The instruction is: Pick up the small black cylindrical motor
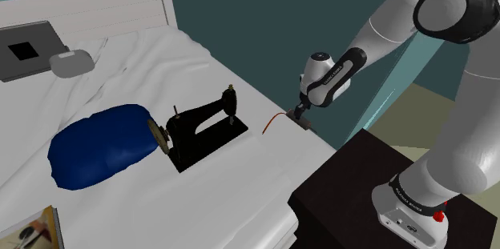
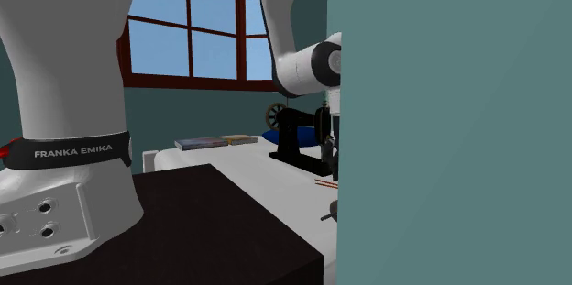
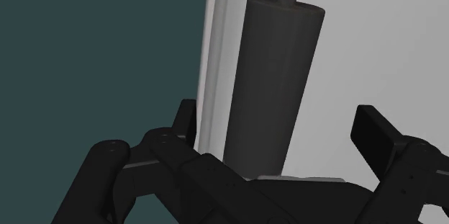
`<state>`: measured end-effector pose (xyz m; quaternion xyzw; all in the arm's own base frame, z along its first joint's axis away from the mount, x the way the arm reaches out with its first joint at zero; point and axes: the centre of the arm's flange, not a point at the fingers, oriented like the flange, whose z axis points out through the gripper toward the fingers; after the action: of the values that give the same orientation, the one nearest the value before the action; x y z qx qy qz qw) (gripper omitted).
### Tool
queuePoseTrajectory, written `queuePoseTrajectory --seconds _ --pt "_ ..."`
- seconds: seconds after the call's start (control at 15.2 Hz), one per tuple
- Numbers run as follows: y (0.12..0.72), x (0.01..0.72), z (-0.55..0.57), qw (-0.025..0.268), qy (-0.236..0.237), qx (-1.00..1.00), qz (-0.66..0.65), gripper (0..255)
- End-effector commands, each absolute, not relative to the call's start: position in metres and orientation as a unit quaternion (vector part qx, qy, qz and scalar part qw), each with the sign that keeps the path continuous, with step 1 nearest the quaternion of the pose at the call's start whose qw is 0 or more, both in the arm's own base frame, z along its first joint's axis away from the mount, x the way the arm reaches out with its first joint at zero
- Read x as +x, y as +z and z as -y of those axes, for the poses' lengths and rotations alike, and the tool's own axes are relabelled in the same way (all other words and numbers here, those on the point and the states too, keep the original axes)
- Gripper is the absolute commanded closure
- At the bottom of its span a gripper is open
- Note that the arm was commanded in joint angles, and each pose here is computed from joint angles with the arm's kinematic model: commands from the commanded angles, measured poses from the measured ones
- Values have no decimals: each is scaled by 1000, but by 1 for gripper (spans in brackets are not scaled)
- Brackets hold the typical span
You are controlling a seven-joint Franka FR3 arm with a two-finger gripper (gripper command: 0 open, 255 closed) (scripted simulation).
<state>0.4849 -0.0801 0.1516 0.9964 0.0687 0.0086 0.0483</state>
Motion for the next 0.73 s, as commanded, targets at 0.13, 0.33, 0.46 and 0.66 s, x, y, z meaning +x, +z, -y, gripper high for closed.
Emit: queuePoseTrajectory --seconds 0.13,0.33,0.46,0.66 --pt "126 484 81 49 8 996 -69 0" --pt "110 484 81 49 8 996 -69 0" --pt "107 484 81 49 8 996 -69 0" --pt "107 485 81 49 8 996 -69 255"
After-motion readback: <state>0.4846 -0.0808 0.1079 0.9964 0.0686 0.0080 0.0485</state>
